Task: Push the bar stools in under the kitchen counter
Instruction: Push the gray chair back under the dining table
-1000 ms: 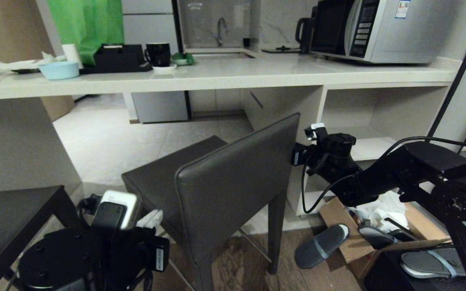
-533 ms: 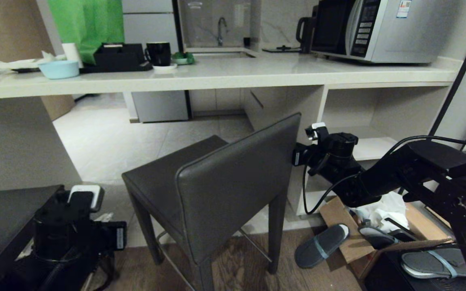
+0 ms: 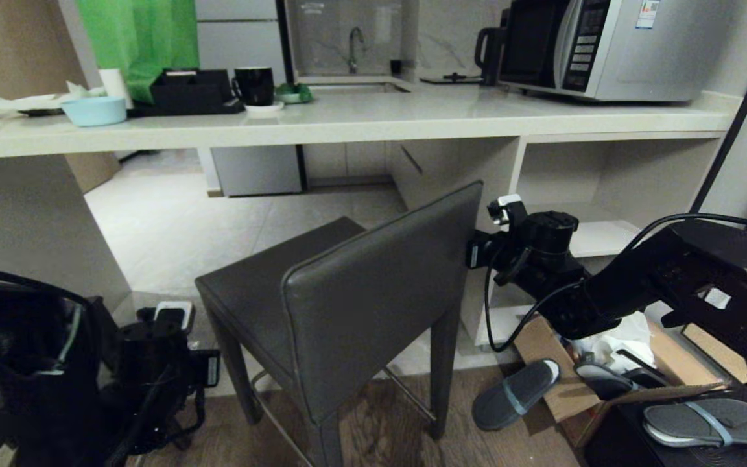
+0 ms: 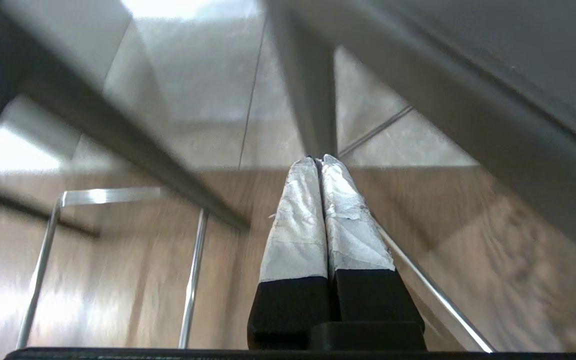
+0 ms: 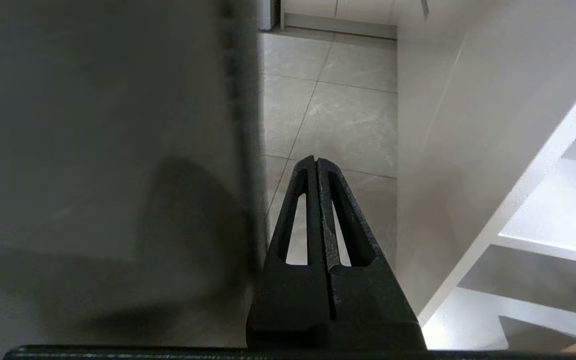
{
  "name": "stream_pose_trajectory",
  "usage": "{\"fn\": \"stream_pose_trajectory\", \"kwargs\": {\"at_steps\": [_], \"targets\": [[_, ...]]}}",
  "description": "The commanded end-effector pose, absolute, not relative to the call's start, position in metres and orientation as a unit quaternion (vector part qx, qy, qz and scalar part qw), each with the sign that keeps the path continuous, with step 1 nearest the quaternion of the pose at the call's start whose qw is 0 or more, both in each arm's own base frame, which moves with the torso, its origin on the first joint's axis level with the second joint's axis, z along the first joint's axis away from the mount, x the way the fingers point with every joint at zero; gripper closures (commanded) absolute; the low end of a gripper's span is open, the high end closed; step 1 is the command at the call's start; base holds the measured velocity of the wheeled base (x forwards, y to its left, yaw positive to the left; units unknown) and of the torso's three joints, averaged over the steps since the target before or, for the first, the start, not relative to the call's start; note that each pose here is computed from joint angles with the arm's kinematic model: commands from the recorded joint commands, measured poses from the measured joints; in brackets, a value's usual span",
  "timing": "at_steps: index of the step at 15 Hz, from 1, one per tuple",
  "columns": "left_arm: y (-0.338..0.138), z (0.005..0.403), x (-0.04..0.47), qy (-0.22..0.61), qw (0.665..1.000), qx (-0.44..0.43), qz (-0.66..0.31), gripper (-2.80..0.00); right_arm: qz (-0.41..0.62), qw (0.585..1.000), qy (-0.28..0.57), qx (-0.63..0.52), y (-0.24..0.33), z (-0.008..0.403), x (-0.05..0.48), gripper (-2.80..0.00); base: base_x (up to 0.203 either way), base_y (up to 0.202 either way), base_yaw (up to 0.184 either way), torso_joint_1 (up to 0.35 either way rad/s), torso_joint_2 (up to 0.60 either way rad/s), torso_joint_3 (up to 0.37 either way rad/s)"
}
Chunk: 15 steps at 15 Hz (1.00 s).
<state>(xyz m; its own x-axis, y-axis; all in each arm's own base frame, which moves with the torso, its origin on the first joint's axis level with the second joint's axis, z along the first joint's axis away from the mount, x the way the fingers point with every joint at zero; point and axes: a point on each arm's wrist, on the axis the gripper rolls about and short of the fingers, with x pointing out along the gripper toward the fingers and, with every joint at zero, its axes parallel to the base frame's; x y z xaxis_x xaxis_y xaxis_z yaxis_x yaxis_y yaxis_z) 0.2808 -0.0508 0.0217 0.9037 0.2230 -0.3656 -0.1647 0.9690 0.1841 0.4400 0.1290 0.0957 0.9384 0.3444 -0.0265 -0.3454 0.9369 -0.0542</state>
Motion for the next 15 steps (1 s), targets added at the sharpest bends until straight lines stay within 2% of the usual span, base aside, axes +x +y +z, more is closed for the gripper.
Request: {"fn": "stream_pose_trajectory", "kwargs": {"at_steps": [1, 5, 9, 15], "targets": [[-0.059, -0.014, 0.313, 0.190, 0.973, 0.101, 0.087, 0.00, 0.179, 0.983, 0.004, -0.029, 0.130, 0.101, 0.431, 0.00, 0.000, 0.000, 0.000, 0.000, 0.00, 0.000], [-0.065, -0.014, 0.353, 0.132, 0.982, 0.107, 0.081, 0.00, 0.184, 0.982, 0.006, -0.029, 0.133, 0.094, 0.426, 0.00, 0.000, 0.000, 0.000, 0.000, 0.00, 0.000], [-0.062, -0.012, 0.384, 0.132, 0.980, 0.116, 0.090, 0.00, 0.202, 0.979, 0.000, -0.029, 0.146, 0.090, 0.416, 0.00, 0.000, 0.000, 0.000, 0.000, 0.00, 0.000], [-0.085, 0.017, 0.444, 0.096, 0.986, 0.118, 0.072, 0.00, 0.262, 0.965, -0.017, -0.026, 0.182, 0.096, 0.367, 0.00, 0.000, 0.000, 0.000, 0.000, 0.00, 0.000]]}}
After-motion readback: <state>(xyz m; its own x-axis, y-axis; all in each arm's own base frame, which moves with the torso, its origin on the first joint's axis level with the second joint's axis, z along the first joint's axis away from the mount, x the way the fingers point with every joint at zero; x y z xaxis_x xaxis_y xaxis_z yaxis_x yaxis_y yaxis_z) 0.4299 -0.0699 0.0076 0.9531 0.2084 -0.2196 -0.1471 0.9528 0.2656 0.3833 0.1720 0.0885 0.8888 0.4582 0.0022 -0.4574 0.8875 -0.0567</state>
